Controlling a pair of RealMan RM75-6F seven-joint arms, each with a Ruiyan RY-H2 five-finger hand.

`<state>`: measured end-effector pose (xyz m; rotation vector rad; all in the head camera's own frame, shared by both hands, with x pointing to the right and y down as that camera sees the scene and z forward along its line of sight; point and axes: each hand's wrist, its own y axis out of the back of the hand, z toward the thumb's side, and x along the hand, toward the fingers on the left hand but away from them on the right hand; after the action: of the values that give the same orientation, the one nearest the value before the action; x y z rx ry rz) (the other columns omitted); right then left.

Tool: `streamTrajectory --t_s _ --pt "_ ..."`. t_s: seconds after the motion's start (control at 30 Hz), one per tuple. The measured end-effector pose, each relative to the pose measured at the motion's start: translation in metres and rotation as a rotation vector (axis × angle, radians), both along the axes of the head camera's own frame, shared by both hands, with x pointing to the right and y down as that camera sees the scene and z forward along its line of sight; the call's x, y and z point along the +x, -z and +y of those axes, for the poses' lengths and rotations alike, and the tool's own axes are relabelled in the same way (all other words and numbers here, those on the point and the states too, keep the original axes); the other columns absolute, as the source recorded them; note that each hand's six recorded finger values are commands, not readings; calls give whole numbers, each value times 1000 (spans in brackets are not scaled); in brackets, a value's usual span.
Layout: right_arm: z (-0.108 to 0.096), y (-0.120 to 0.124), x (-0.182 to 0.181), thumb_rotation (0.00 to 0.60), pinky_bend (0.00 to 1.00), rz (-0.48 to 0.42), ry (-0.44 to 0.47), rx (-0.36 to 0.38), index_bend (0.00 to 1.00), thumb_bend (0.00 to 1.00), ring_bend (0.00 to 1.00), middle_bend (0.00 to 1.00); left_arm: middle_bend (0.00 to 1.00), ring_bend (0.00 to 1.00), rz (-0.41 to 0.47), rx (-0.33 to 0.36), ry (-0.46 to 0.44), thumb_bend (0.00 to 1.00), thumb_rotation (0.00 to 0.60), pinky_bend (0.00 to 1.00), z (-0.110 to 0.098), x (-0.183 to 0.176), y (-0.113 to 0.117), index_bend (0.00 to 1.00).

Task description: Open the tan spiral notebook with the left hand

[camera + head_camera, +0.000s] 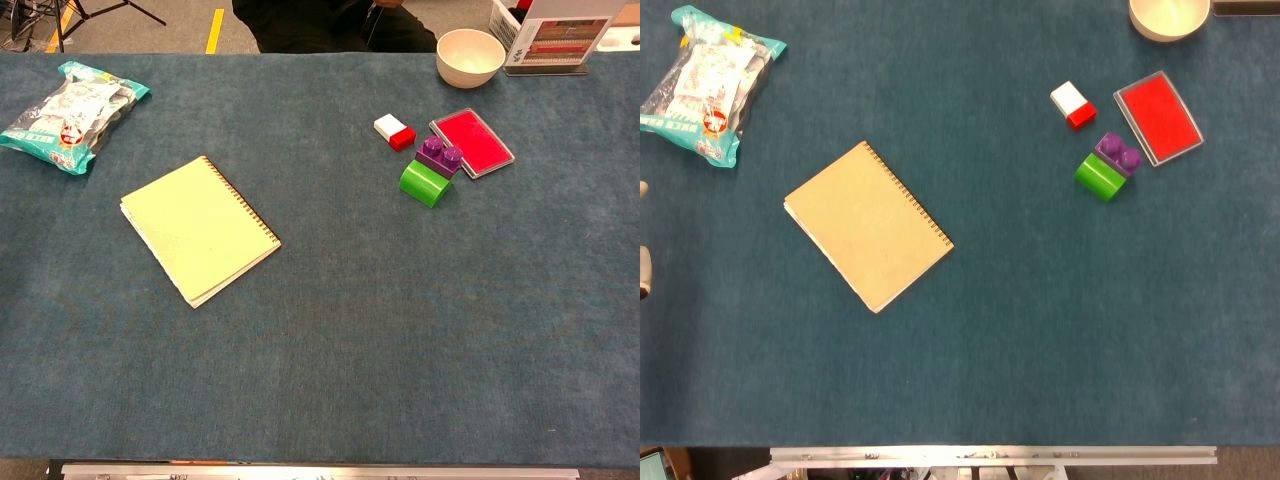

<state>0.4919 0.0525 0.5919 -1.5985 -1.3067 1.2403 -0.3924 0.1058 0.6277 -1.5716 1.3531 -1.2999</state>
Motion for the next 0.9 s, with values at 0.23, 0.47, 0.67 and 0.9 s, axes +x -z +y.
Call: streamTrajectory --t_s 0.23,0.47,0.67,0.9 --pt "1 -2 -3 600 367 -11 4 -5 382 532 277 369 38 15 0 -2 -9 501 600 0 1 1 0 177" --pt "-2 1 -6 600 367 -24 8 14 382 532 277 369 38 15 -18 -10 -49 501 600 0 -2 1 -1 177" --pt "-5 1 -11 600 367 -26 21 16 382 531 277 369 38 15 -44 -43 -154 460 600 0 -8 4 -8 177" --pt "-8 2 -15 600 367 -24 30 21 382 531 277 369 38 15 -52 -67 -293 324 600 0 -19 8 -17 177"
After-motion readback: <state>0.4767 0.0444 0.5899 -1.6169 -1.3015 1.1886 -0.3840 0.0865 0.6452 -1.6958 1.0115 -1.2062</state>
